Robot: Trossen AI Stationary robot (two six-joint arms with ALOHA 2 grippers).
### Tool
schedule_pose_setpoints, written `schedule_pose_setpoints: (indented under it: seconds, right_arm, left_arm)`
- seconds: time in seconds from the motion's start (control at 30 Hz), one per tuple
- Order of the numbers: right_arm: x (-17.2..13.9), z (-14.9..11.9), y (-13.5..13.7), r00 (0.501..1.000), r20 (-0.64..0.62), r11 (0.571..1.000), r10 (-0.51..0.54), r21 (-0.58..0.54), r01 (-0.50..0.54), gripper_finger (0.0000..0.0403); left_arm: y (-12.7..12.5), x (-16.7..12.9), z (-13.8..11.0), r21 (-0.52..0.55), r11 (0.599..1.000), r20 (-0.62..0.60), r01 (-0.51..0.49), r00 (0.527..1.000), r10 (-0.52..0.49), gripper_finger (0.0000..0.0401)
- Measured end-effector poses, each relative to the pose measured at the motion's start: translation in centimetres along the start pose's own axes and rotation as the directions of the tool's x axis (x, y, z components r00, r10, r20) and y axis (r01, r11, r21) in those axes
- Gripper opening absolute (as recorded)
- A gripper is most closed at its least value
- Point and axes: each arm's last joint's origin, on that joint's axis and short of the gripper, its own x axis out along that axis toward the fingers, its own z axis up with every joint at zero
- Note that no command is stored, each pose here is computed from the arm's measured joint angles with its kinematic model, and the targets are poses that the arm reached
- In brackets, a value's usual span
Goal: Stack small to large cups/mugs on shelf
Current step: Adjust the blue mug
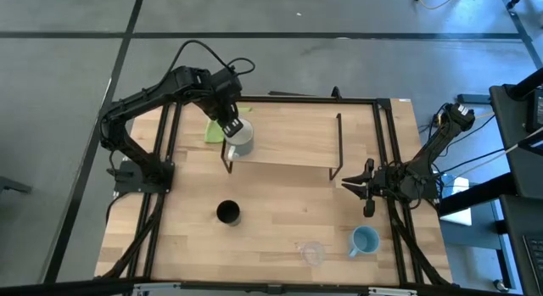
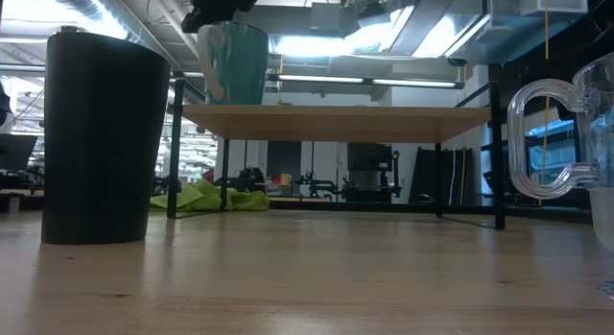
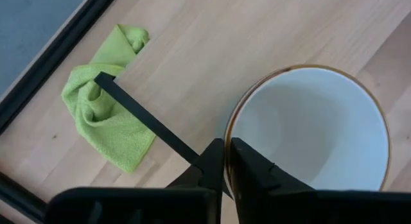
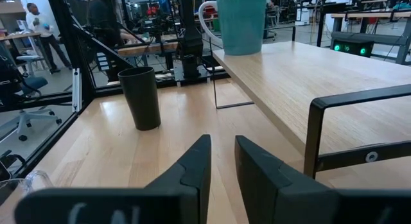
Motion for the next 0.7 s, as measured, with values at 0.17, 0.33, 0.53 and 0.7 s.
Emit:
schedule_pose_setpoints:
  seconds: [0.17, 0.33, 0.53, 0.7]
  right_arm:
    - [0.0, 0.01, 0.0, 1.0, 0.0, 1.0, 0.0, 0.001, 0.0, 0.0072]
    - [0.0, 0.01, 0.0, 1.0, 0.0, 1.0, 0.0, 0.001, 0.0, 0.0072]
    - [0.0, 0.01, 0.0, 1.0, 0.0, 1.0, 0.0, 0.0, 0.0, 0.0072]
    - [0.0, 0.0, 0.0, 1.0, 0.0, 1.0, 0.0, 0.0, 0.0, 0.0072]
  left_arm:
    - [-0.01, 0.04, -0.02, 0.0, 1.0, -0.005, -0.001, 1.0, 0.001, 0.0034]
    - [0.0, 0.17, 0.04, -0.005, 1.0, -0.007, -0.01, 1.0, 0.01, 0.0055]
    - [0.01, 0.17, 0.05, -0.005, 1.0, -0.005, -0.015, 1.0, 0.015, 0.0071]
    - [0.01, 0.5, 0.16, -0.004, 0.999, -0.018, -0.033, 0.999, 0.033, 0.007]
